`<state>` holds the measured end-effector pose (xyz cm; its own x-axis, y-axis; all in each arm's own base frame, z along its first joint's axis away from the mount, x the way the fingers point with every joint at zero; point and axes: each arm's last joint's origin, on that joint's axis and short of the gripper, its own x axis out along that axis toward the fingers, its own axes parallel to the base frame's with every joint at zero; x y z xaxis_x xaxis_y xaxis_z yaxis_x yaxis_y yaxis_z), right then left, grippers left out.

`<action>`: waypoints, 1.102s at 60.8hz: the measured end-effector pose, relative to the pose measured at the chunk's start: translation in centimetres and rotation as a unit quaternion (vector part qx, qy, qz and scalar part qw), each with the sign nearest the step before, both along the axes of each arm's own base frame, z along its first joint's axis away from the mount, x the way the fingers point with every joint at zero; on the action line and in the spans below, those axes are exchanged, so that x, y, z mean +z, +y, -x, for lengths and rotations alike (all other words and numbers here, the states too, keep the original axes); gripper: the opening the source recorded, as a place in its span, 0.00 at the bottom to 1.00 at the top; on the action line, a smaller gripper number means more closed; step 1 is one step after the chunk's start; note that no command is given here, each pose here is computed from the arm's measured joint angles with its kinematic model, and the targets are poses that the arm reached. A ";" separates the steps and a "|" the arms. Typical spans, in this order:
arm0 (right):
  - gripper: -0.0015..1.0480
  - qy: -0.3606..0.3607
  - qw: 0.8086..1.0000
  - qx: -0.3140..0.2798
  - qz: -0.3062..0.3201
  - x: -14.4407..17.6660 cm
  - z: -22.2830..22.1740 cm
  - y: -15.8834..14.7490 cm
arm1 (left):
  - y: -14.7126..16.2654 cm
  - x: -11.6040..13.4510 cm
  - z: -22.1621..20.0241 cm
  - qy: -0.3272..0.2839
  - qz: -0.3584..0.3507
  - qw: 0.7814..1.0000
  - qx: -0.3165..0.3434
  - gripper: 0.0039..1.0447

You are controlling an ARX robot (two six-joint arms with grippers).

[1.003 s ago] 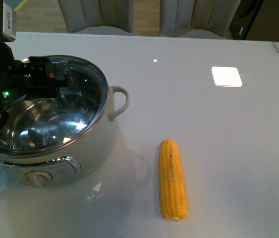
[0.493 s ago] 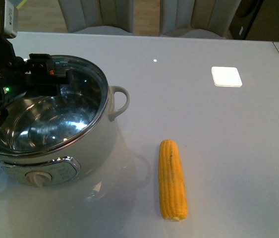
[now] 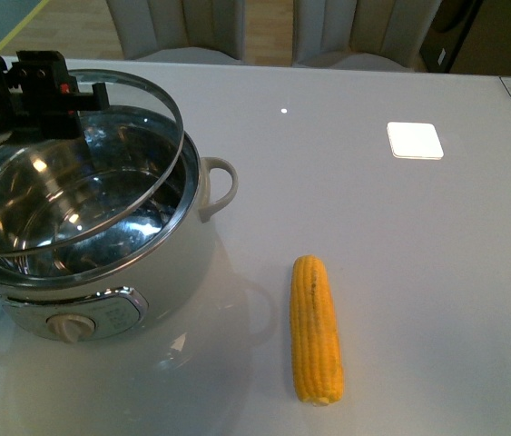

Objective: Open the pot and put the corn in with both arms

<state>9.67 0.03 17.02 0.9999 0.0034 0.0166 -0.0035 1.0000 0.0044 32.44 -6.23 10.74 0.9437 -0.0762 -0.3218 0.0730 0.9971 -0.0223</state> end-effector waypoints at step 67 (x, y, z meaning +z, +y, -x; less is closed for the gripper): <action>0.92 0.000 1.000 0.000 0.000 0.0 0.0 0.0 | 16.3 4.0 1.3 -0.056 -0.003 0.989 0.137 0.39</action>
<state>9.67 0.03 17.02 0.9999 0.0034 0.0166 -0.0035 1.0000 0.0044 31.17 10.06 14.72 0.9583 0.1893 -0.2142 -0.1986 0.9798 -0.0227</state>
